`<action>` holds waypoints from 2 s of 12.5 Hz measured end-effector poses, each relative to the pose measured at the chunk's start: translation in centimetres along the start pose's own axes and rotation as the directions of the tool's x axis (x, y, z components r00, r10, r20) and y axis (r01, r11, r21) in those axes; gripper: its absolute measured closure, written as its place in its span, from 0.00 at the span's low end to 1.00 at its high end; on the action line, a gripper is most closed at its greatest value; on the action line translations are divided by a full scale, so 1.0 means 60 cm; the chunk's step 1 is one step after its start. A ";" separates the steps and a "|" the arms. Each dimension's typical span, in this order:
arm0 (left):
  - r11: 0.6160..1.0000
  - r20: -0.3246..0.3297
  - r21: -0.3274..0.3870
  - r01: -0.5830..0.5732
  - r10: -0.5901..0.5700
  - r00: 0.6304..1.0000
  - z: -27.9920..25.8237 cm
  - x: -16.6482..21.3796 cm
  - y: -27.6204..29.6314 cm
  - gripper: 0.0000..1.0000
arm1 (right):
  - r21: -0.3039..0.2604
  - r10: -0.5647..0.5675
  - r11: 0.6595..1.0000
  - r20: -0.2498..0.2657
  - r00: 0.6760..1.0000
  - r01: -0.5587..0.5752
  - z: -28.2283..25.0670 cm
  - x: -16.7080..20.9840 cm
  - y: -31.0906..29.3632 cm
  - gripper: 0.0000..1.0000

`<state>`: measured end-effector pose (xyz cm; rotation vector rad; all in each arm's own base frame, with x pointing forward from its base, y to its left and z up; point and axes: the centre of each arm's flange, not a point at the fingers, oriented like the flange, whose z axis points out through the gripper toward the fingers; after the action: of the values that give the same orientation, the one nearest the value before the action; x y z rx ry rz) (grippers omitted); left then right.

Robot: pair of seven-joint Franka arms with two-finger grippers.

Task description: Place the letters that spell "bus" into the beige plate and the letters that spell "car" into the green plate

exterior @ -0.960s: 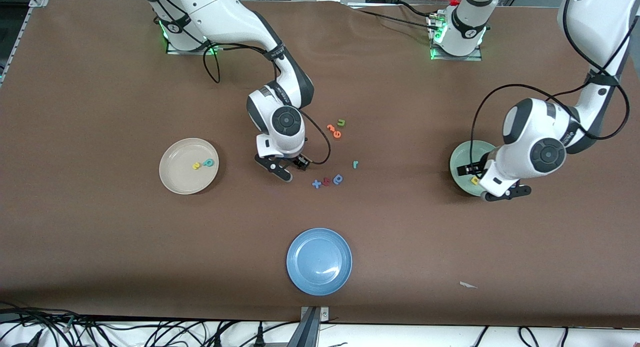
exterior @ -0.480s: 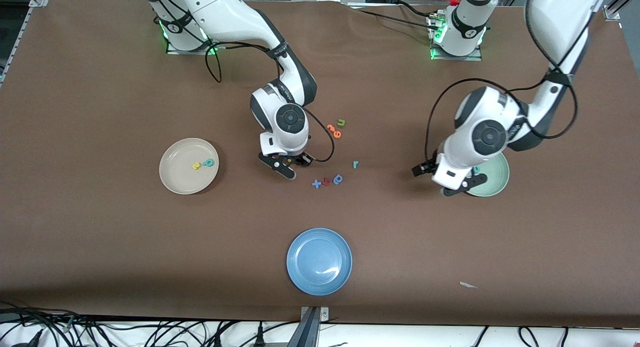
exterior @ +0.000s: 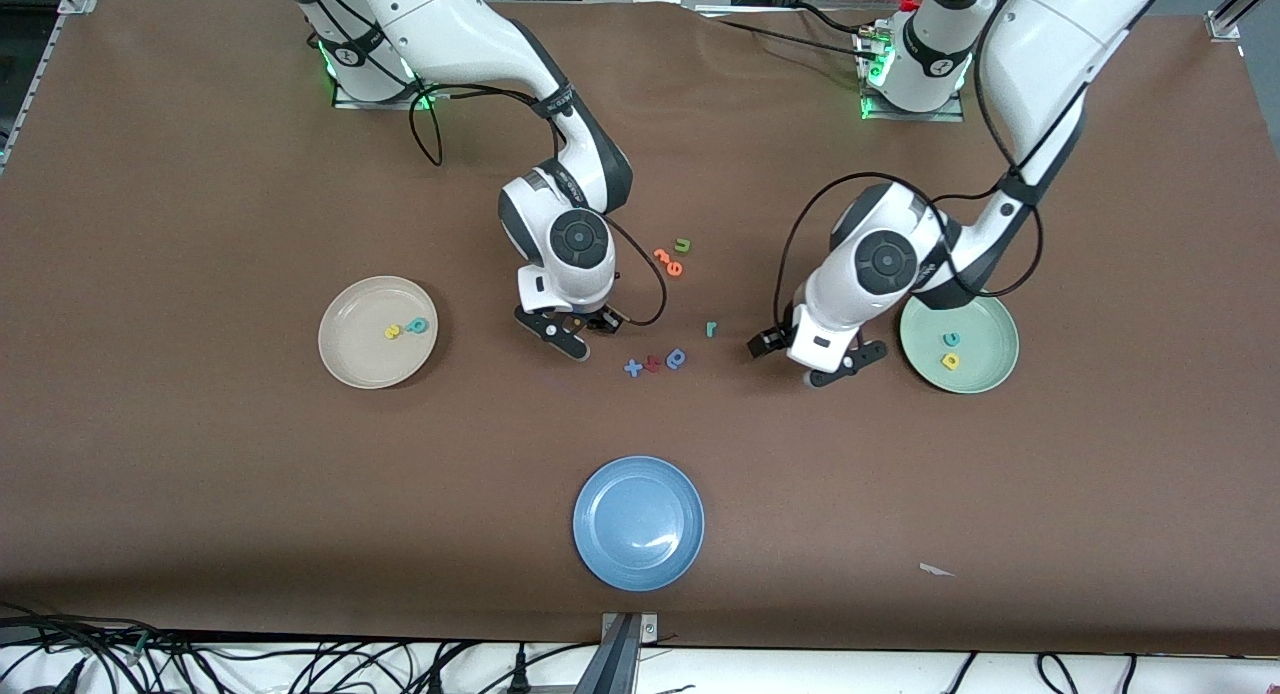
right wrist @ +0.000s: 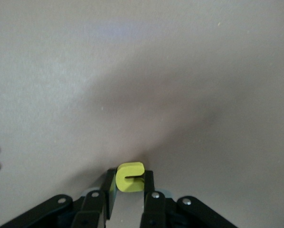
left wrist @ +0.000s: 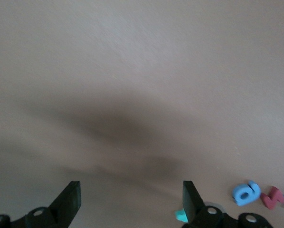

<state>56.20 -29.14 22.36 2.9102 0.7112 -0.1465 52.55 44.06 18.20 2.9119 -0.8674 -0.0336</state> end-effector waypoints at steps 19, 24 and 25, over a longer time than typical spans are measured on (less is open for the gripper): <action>0.996 -0.027 0.090 -0.029 0.031 0.999 0.120 -0.124 0.090 0.33 | -0.291 -0.238 0.913 0.193 0.952 0.287 -0.015 0.384 0.404 0.47; 0.996 -0.034 0.086 -0.023 0.026 0.999 0.111 -0.120 0.095 0.76 | -0.251 -0.265 0.917 0.199 0.944 0.310 -0.134 0.378 0.354 0.00; 0.996 -0.034 0.085 -0.023 0.026 0.999 0.111 -0.120 0.095 0.81 | -0.235 -0.273 0.920 0.191 0.943 0.314 -0.172 0.379 0.344 0.00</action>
<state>52.10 -38.47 17.38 3.0082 0.6909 -0.1261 60.85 15.42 30.83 2.7816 -0.3941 -0.3738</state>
